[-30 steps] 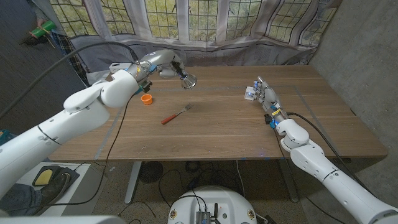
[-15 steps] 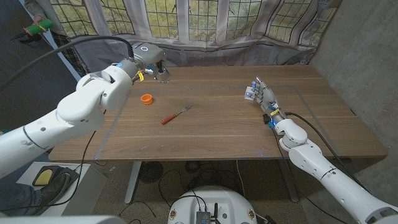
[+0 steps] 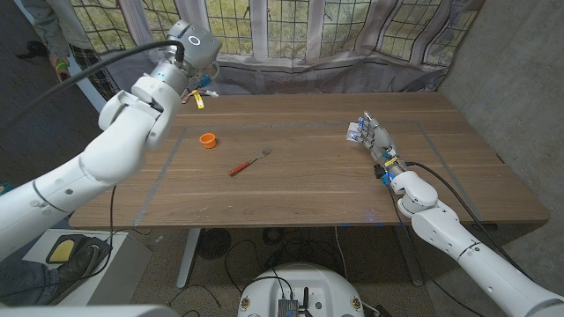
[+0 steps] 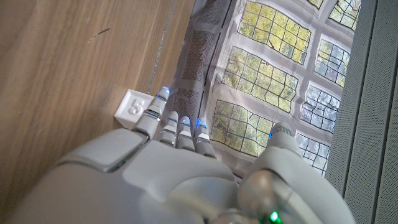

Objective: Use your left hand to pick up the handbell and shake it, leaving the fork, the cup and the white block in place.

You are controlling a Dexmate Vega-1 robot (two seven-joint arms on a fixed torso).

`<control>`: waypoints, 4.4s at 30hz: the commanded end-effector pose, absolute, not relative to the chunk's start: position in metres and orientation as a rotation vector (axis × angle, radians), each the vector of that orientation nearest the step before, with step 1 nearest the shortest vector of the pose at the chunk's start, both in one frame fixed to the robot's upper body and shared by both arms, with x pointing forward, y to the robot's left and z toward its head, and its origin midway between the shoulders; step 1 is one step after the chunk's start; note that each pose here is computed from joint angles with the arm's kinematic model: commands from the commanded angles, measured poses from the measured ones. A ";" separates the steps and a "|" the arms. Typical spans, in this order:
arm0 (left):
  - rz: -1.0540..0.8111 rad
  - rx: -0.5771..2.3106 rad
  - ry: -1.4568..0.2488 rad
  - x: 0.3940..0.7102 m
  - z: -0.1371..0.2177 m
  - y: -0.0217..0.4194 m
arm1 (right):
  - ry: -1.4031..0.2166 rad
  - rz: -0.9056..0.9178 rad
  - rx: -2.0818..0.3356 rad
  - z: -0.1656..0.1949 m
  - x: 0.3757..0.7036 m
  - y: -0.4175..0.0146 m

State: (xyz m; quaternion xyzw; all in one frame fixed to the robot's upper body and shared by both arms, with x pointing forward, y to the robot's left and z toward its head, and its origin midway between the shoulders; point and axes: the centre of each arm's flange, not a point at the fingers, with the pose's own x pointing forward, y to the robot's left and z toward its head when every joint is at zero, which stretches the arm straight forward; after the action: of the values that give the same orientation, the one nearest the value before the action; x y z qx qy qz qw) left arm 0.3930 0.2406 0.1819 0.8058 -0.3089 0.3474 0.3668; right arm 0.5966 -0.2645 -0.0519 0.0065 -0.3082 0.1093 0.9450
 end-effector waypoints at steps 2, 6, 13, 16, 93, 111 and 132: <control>0.781 2.067 -0.731 0.408 0.176 0.241 | -0.626 0.208 0.016 -0.055 0.589 -0.272; 0.640 2.000 -0.732 0.421 0.171 0.243 | -0.643 0.203 0.010 -0.051 0.586 -0.274; 0.426 1.851 -0.773 0.439 0.156 0.240 | -0.682 0.195 0.002 -0.044 0.580 -0.276; 0.354 1.782 -0.798 0.446 0.150 0.237 | -0.697 0.195 -0.010 -0.042 0.578 -0.276; 0.576 2.058 -0.816 0.436 0.138 0.215 | -0.664 0.234 0.001 -0.053 0.585 -0.278; 1.300 2.101 -0.704 0.366 0.207 0.266 | -0.654 0.233 0.002 -0.059 0.585 -0.275; 0.541 1.662 -0.757 0.414 0.186 0.279 | -0.644 0.217 0.000 -0.062 0.578 -0.280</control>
State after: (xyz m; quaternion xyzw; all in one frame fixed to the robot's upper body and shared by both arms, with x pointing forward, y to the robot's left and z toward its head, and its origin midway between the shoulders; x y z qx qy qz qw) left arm 0.3916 0.2690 0.2008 0.7759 -0.2966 0.3421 0.4393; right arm 0.5795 -0.2775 -0.0592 0.0009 -0.3206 0.1119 0.9406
